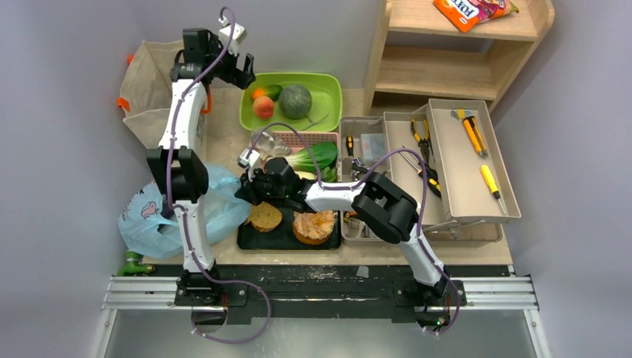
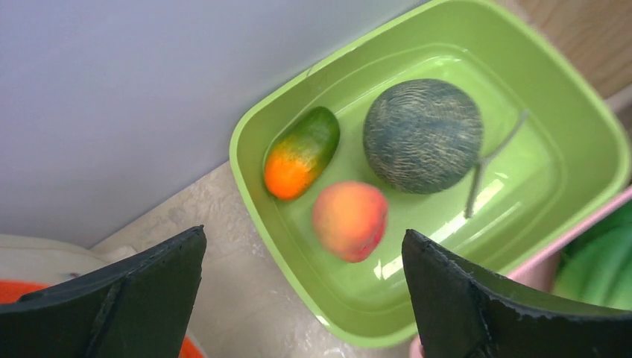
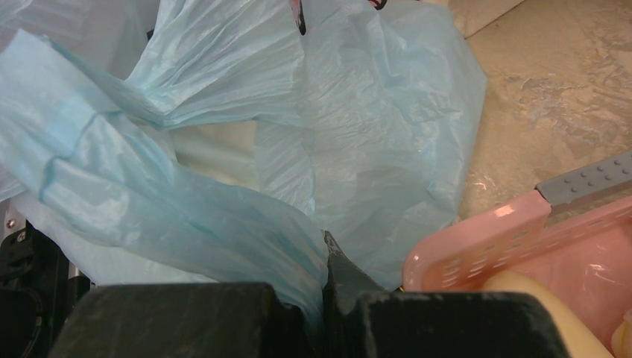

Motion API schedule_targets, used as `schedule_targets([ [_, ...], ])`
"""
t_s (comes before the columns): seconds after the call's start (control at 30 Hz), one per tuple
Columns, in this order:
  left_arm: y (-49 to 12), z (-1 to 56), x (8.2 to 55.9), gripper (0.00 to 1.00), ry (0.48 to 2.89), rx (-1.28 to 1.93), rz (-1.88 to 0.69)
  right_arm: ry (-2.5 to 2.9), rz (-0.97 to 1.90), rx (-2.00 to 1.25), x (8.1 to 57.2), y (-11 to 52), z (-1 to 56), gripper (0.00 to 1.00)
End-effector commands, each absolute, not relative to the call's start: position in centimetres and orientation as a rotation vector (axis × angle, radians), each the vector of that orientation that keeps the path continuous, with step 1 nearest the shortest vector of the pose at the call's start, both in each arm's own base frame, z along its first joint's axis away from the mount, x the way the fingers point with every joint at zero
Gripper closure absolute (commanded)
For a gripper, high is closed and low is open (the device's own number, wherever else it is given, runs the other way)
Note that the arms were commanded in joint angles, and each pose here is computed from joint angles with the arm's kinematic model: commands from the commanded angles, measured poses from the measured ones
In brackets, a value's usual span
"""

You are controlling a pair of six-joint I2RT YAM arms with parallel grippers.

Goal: Untie the knot of the grocery bags and take out the mixed food

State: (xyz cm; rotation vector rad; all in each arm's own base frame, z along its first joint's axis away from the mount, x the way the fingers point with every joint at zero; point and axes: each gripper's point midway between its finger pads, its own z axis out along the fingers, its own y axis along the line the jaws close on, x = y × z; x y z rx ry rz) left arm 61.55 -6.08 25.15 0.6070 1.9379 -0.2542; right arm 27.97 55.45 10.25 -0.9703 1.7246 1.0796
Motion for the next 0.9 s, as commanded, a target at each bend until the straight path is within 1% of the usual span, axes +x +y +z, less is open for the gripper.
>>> schedule_targets([
  [0.0, -6.6, 36.9, 55.3, 0.0, 1.77, 0.631, -0.281, 1.62, 1.099, -0.929, 28.8, 56.0, 14.8, 1.0],
  [0.03, -6.3, 38.0, 53.7, 0.0, 1.764, 0.622, -0.305, 1.619, 1.103, -0.931, 28.8, 56.0, 14.9, 1.0],
  [0.1, -6.2, 40.2, 48.9, 0.06, 1.715, 0.642, -0.433, 1.612, 1.107, -0.93, 28.7, 56.0, 15.5, 1.0],
  [0.2, -3.9, 40.9, 41.4, 0.15, 1.691, 0.634, -0.429, 1.596, 1.115, -0.926, 28.6, 55.9, 16.4, 1.0],
  [0.3, -0.9, 39.4, 33.1, 0.34, 1.722, 0.663, -0.341, 1.583, 1.129, -0.913, 28.6, 55.9, 17.2, 1.0],
  [0.33, -0.9, 37.8, 30.9, 0.37, 1.776, 0.658, -0.38, 1.579, 1.135, -0.907, 28.6, 56.0, 17.5, 1.0],
  [0.37, 0.3, 36.7, 28.7, 0.41, 1.792, 0.707, -0.308, 1.573, 1.14, -0.899, 28.7, 56.1, 17.9, 1.0],
  [0.47, 0.4, 32.3, 22.2, 0.54, 1.907, 0.846, -0.243, 1.566, 1.163, -0.88, 28.7, 56.5, 18.9, 1.0],
  [0.5, 0.3, 30.8, 20.7, 0.57, 1.949, 0.868, -0.245, 1.56, 1.178, -0.873, 28.7, 56.7, 19.4, 1.0],
  [0.57, 0.2, 28.4, 19.0, 0.61, 2.005, 0.89, -0.246, 1.552, 1.196, -0.86, 28.8, 57.0, 20.3, 1.0],
  [0.63, 0.7, 25.8, 18.6, 0.61, 2.025, 0.925, -0.196, 1.547, 1.22, -0.856, 28.6, 57.3, 20.9, 1.0],
  [0.77, 3.7, 20.5, 19.7, 0.59, 2.088, 0.938, 0.002, 1.558, 1.256, -0.844, 28.3, 57.5, 21.4, 1.0],
  [0.87, 6.0, 16.7, 20.9, 0.58, 2.147, 0.901, 0.079, 1.562, 1.278, -0.845, 27.9, 57.4, 21.6, 1.0],
])
